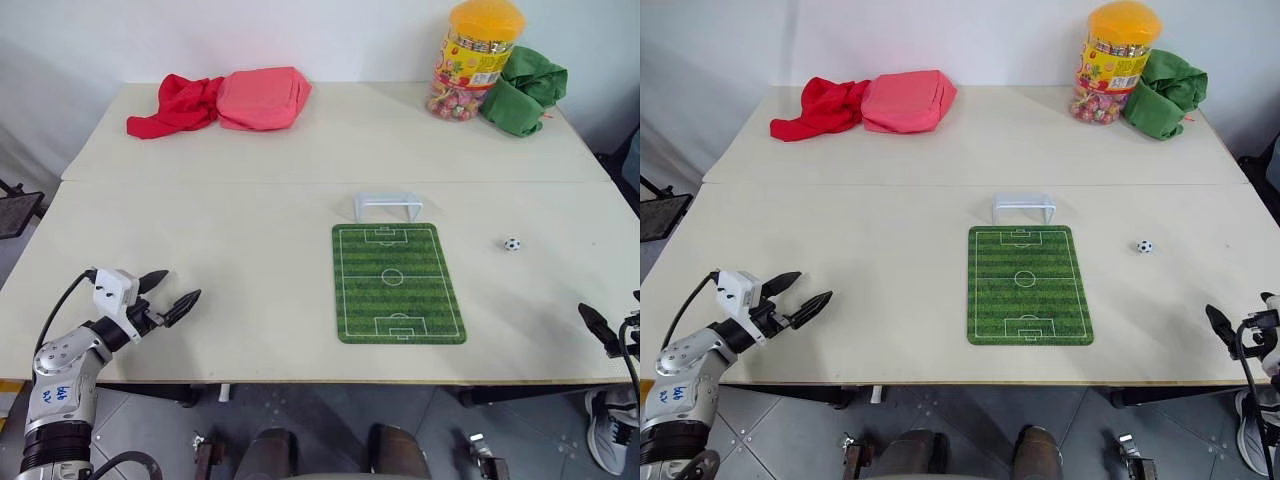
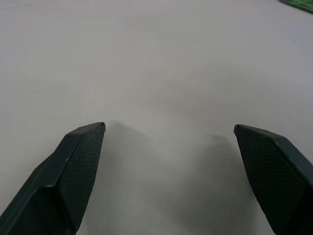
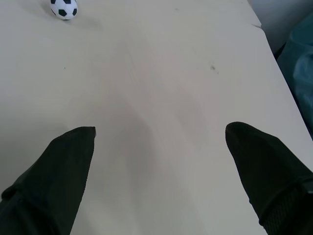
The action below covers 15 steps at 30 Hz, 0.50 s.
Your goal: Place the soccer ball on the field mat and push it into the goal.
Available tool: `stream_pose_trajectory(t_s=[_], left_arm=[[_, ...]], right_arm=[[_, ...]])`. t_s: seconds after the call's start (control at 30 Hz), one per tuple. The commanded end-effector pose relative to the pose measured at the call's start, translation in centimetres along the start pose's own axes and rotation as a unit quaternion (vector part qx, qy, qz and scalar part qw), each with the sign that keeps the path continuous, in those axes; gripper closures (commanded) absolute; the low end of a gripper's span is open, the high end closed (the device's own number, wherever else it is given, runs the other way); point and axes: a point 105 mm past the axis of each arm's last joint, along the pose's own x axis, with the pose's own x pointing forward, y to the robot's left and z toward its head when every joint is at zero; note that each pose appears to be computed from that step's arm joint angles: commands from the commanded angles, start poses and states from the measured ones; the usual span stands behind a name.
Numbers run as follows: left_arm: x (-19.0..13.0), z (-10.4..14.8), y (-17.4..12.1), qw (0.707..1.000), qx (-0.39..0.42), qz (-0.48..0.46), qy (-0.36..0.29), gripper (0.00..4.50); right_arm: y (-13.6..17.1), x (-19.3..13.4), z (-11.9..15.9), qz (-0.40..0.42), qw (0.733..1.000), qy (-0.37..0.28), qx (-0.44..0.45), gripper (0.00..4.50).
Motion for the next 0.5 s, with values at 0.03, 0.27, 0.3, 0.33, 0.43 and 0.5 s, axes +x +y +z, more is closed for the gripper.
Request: stream_pose_trajectory(t_s=[0.03, 0.27, 0.3, 0.33, 0.43, 0.5], left_arm=[[-0.1, 1.2, 0.5, 1.0, 0.009, -0.003, -0.015, 0.0], [0.3, 1.7, 0.9, 1.0, -0.009, 0.007, 0.0, 0.0], [0.4, 1.7, 0.9, 1.0, -0.003, 0.006, 0.006, 0.0], [0.6, 2.0, 0.4, 1.0, 0.002, -0.009, 0.004, 0.0], [0.9, 2.8, -0.3, 0.999, 0.009, -0.039, -0.007, 0.0], [1.3, 3.8, -1.1, 0.996, 0.04, -0.072, -0.024, 0.0]], right_arm=[[-0.5, -0.4, 1.1, -0.012, 1.0, -0.021, 0.001, 0.03], [-0.3, -0.1, 2.7, -0.004, 0.999, -0.034, 0.011, 0.03], [-0.3, 0.0, 3.1, -0.001, 0.999, -0.032, 0.014, 0.03], [-0.2, 0.4, 3.9, 0.007, 0.999, -0.034, 0.016, 0.03], [0.2, 1.0, 5.3, 0.024, 0.999, -0.04, 0.018, 0.03], [0.9, 2.2, 7.2, 0.051, 0.997, -0.055, 0.021, 0.03]])
